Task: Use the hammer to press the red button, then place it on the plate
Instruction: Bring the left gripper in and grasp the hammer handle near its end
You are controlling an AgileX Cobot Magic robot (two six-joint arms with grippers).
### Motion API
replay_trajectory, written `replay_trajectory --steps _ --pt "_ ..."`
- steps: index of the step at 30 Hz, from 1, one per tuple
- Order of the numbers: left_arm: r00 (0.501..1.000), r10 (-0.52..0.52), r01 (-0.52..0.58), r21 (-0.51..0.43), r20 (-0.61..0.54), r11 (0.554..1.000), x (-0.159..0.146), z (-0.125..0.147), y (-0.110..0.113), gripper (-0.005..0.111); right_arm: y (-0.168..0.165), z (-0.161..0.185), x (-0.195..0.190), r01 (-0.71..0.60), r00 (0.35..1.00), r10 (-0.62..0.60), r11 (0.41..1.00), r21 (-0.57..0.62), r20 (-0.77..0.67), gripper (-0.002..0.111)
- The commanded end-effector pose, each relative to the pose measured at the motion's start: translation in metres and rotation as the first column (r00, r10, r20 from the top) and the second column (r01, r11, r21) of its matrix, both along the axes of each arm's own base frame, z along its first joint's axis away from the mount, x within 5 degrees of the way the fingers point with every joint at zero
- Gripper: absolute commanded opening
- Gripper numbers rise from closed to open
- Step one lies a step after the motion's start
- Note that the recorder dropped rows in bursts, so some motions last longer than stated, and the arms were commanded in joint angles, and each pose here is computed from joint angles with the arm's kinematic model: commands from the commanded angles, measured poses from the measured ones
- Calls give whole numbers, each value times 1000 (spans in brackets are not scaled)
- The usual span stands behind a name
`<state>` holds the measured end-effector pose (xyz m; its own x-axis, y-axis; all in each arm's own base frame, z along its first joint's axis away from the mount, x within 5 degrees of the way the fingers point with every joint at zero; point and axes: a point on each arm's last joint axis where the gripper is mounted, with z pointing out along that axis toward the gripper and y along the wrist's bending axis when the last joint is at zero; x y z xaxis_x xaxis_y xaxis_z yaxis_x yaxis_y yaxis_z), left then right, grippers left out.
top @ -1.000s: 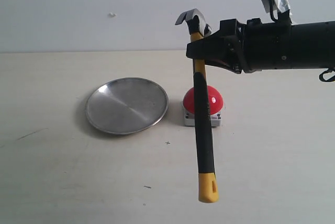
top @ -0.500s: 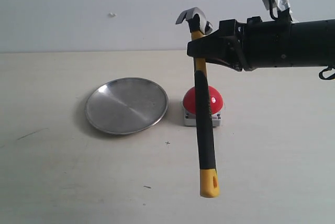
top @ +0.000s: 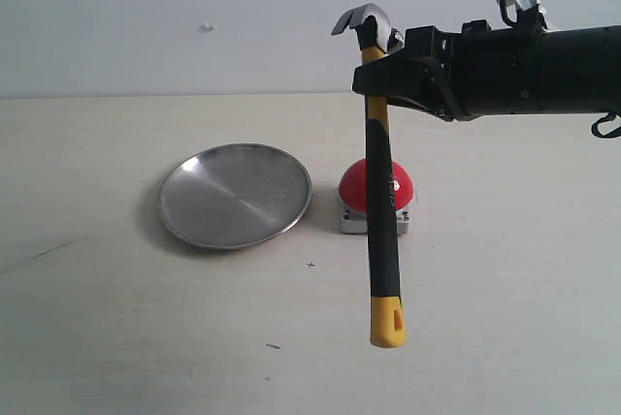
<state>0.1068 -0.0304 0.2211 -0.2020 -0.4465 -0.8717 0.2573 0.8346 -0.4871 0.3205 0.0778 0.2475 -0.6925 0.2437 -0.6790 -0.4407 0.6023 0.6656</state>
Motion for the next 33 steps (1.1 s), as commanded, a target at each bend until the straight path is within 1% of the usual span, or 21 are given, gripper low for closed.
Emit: replay_trajectory --steps 1,3,6,7,9,11,14,18,19,22,24,26,29,33 --pt "982 -184 186 26 -48 982 27 14 -17 39 1 13 1 16 999 -18 999 43 37 0" --pt "937 -304 314 32 -171 949 57 14 -29 45 -1 12 2 35 999 -36 999 30 34 0" --pt "875 -402 428 41 -270 903 86 15 -38 51 -5 9 6 110 994 -110 994 1 3 0" --pt "845 -447 482 54 -293 875 96 17 -41 52 -8 7 9 152 988 -153 988 -14 -15 0" --pt "812 -495 533 45 -308 845 106 20 -46 53 -12 5 10 194 980 -195 981 -30 -29 0" --pt "781 -545 575 12 -304 818 114 22 -50 53 -12 7 13 207 978 -207 978 -24 -32 0" --pt "778 -554 583 12 -298 812 119 24 -51 53 -1 14 15 194 981 -194 981 -27 -12 0" --pt "779 -557 592 41 -288 805 120 24 -51 53 26 24 22 145 989 -145 989 -21 13 0" --pt "776 -559 596 47 -292 802 119 24 -51 53 35 24 26 137 991 -137 990 -16 5 0" --pt "771 -564 603 54 -296 796 119 23 -52 53 49 23 30 137 991 -137 990 -34 4 0" --pt "764 -570 610 50 -301 791 118 23 -55 58 58 24 31 139 990 -139 989 -46 12 0" --pt "766 -562 603 46 -314 796 118 22 -59 63 65 29 33 147 989 -145 988 -53 27 0" --pt "771 -547 591 45 -326 805 118 19 -67 65 75 35 32 151 988 -149 987 -49 37 0" --pt "733 -593 639 39 -333 768 120 18 -83 65 85 37 31 170 985 -168 983 -66 43 0"
